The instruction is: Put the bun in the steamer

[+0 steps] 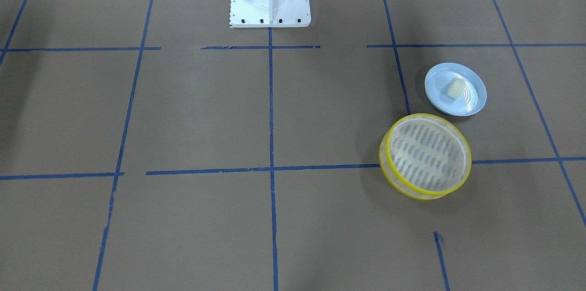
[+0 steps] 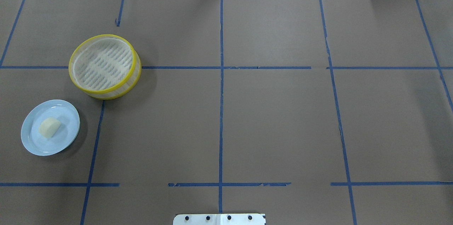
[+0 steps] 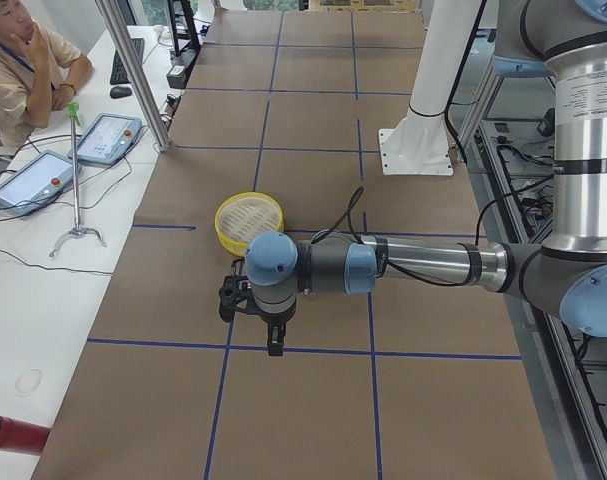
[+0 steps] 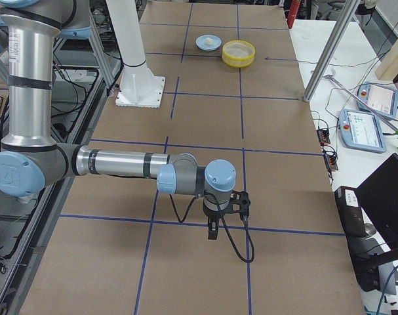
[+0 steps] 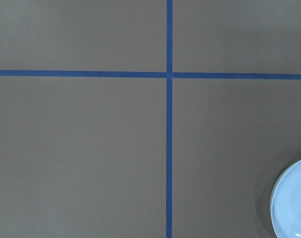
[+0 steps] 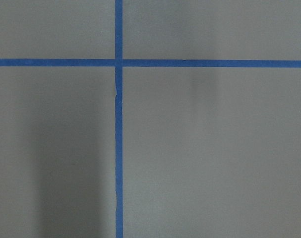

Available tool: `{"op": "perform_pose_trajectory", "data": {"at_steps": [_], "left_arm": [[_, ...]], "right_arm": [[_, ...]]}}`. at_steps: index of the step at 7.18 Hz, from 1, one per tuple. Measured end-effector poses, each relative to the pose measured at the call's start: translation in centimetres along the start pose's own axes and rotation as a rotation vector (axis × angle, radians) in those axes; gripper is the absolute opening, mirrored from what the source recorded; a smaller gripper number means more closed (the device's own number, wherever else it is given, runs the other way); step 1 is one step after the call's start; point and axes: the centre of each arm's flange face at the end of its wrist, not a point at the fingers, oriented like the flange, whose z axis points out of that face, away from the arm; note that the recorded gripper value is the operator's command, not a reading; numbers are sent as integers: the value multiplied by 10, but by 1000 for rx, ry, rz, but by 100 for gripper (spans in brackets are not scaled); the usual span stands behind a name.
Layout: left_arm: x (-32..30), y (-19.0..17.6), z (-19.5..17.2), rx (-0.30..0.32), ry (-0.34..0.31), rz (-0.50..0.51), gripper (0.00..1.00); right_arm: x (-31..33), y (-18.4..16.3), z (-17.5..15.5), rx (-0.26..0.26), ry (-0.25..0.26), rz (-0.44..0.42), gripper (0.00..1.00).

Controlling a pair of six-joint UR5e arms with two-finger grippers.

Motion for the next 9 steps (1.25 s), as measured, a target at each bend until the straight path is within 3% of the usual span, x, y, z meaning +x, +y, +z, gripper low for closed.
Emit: {"op": "perform_pose_trajectory", "data": {"at_steps": [5, 7, 9], "left_arm": [[5, -8, -1, 10, -4, 25, 100], [45, -15, 12, 84, 16, 146, 99], [112, -6, 60, 83, 75, 232, 99]], "right_arm": [[0, 0, 0, 0, 0, 0, 100], [0, 0, 0, 0, 0, 0, 100], [0, 0, 0, 0, 0, 0, 100]]}}
